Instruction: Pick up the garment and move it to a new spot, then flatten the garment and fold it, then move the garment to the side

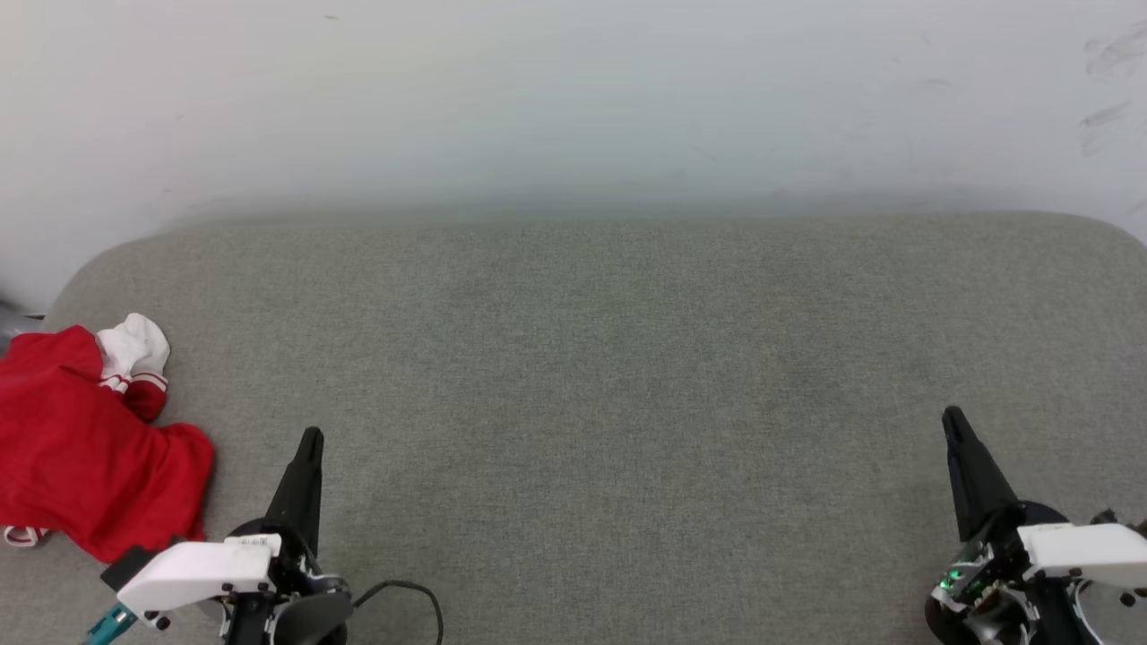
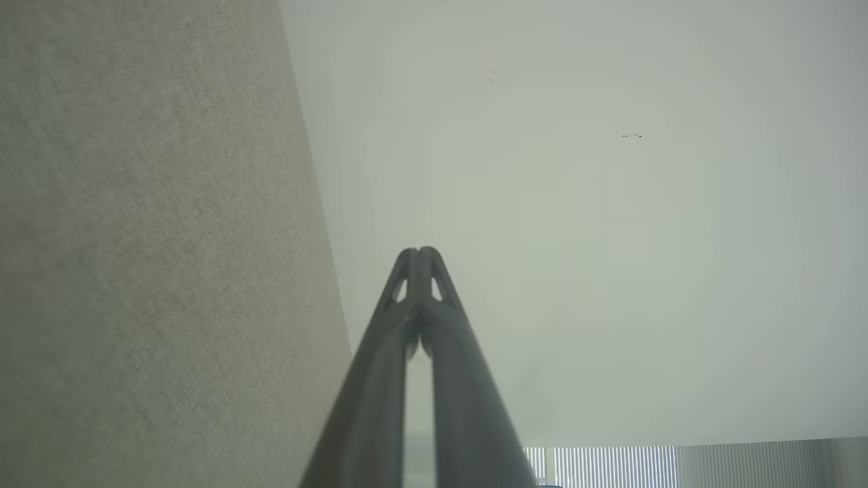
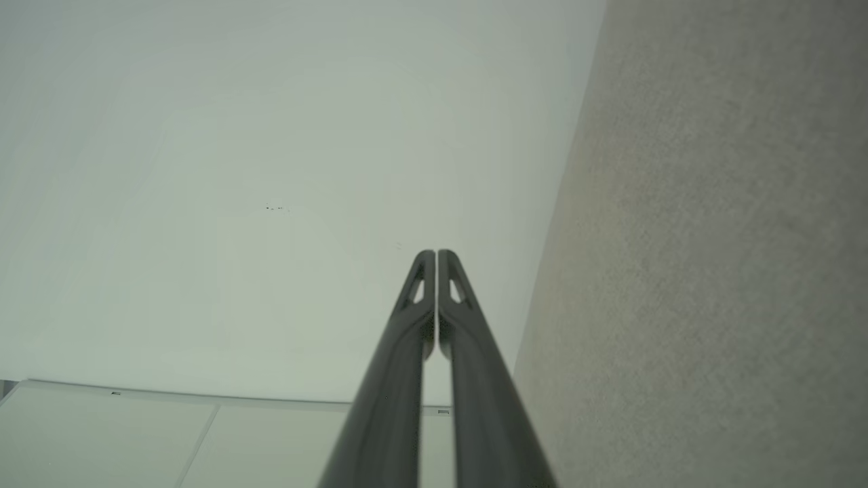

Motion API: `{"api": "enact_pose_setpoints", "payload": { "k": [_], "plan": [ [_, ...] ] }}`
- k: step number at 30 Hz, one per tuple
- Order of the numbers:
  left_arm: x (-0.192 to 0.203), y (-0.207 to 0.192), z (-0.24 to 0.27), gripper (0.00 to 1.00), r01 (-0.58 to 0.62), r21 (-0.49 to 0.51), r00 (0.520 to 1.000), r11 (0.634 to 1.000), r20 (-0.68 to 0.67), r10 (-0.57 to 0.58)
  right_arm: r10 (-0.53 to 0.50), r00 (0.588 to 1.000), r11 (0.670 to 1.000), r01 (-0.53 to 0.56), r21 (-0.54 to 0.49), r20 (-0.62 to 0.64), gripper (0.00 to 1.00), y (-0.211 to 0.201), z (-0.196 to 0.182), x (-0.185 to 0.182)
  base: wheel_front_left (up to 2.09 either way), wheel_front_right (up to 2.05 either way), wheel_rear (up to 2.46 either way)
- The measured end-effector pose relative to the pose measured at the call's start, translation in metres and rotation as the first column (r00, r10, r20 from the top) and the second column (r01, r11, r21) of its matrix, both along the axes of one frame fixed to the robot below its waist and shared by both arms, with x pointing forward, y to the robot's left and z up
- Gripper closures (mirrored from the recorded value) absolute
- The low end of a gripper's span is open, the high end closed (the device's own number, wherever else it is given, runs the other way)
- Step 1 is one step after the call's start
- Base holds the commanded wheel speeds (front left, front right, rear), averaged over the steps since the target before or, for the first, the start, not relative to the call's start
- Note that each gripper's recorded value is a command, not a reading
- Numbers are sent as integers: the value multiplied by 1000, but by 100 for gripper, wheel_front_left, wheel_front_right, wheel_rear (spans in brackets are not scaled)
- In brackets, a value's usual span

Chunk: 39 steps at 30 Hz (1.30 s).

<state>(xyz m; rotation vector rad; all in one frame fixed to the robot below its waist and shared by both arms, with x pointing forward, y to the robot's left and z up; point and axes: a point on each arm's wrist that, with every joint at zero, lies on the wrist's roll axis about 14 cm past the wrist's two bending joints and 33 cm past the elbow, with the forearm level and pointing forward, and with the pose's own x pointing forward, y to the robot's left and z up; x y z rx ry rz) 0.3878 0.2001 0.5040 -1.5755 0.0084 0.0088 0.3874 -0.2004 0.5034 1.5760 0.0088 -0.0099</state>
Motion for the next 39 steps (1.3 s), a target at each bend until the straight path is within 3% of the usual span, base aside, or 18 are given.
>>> {"api": "enact_pose_setpoints", "payload": {
  "k": [1,5,23,32,39],
  "plan": [
    [-1,-1,-4,0,1,-1,1000,1000,-11,-1,0,1000,1000,0,1,-10,0,0,-3,-1,0,0,0],
    [-10,-2,-22,0,1,-6,998,1000,-65,-2,-6,998,1000,6,5,-62,0,0,-21,-10,0,0,0],
    [-6,-19,-2,0,15,-7,1000,1000,-2,-15,-30,1000,999,30,-12,-3,0,5,-3,-10,0,0,0],
    [-4,-23,12,0,5,17,999,1000,41,-6,-29,1000,988,30,-150,13,0,7,2,-9,0,0,0],
    [-3,-26,22,0,1,157,997,988,72,-13,-32,999,942,44,-332,42,0,5,11,-8,0,0,0]
  ]
}}
